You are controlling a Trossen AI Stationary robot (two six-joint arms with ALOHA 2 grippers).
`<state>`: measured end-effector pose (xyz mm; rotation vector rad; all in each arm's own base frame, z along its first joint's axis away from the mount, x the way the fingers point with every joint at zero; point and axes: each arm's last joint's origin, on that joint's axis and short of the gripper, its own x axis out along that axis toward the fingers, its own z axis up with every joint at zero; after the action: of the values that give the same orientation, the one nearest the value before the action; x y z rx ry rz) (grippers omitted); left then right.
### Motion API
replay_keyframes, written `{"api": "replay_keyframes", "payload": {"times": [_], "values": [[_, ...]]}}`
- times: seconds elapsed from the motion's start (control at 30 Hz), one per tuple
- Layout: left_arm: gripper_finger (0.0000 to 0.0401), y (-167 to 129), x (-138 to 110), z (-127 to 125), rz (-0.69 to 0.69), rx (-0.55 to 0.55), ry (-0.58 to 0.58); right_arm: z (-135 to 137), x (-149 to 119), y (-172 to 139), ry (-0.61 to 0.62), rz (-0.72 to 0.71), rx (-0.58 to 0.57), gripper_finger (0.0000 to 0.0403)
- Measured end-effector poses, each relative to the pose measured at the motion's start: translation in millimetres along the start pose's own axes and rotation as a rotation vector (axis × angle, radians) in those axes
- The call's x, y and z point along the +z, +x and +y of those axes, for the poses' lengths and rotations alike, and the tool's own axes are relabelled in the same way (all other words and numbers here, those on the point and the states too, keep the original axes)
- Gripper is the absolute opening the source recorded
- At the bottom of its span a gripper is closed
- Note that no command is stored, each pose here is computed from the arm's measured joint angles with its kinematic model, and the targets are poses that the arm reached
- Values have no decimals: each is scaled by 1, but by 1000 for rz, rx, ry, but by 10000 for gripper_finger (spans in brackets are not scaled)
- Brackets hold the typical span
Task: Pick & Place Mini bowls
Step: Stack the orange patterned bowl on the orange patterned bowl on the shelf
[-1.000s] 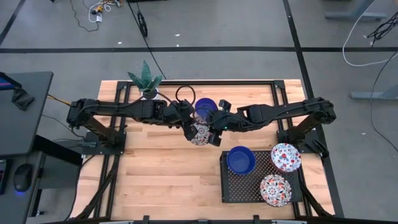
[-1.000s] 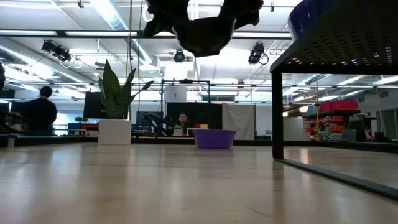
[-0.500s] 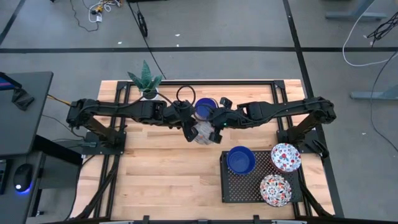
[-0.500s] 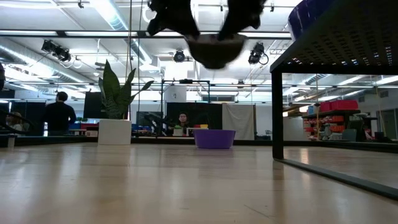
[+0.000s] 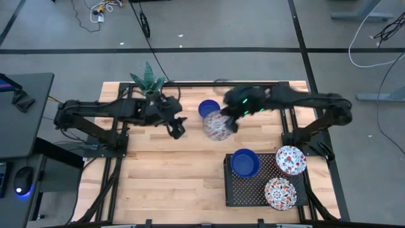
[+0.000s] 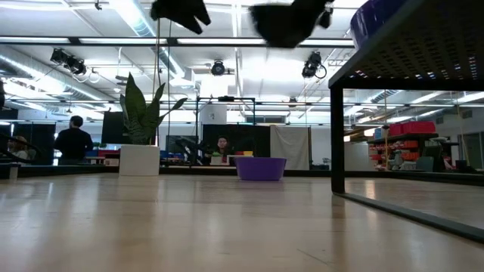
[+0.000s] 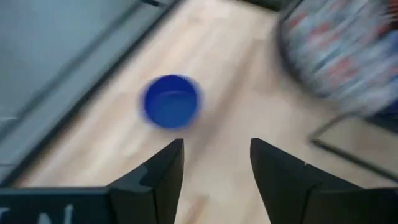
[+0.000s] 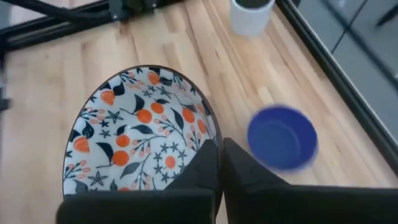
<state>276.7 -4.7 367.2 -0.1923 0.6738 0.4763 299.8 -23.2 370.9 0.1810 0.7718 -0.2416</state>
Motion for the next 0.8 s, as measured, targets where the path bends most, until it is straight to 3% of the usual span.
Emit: {"api": "replay_keyframes", "payload": {"times": [0.13, 0.33, 0.47, 0.6, 0.8], "values": [[192, -3, -21, -4, -31, 102, 33, -9, 5, -61, 55, 52, 78, 0], [192, 24, -58, -24, -86, 75, 41, 10, -5, -135, 138, 248, 293, 0], [192, 44, -87, -37, -146, 0, 20, 37, -21, -157, 159, 395, 450, 0], [192, 54, -107, -42, -214, -62, -19, 70, -39, -175, 90, 450, 525, 0], [192, 57, -122, -45, -209, -86, -55, 121, -65, -187, -28, 370, 611, 0]]}}
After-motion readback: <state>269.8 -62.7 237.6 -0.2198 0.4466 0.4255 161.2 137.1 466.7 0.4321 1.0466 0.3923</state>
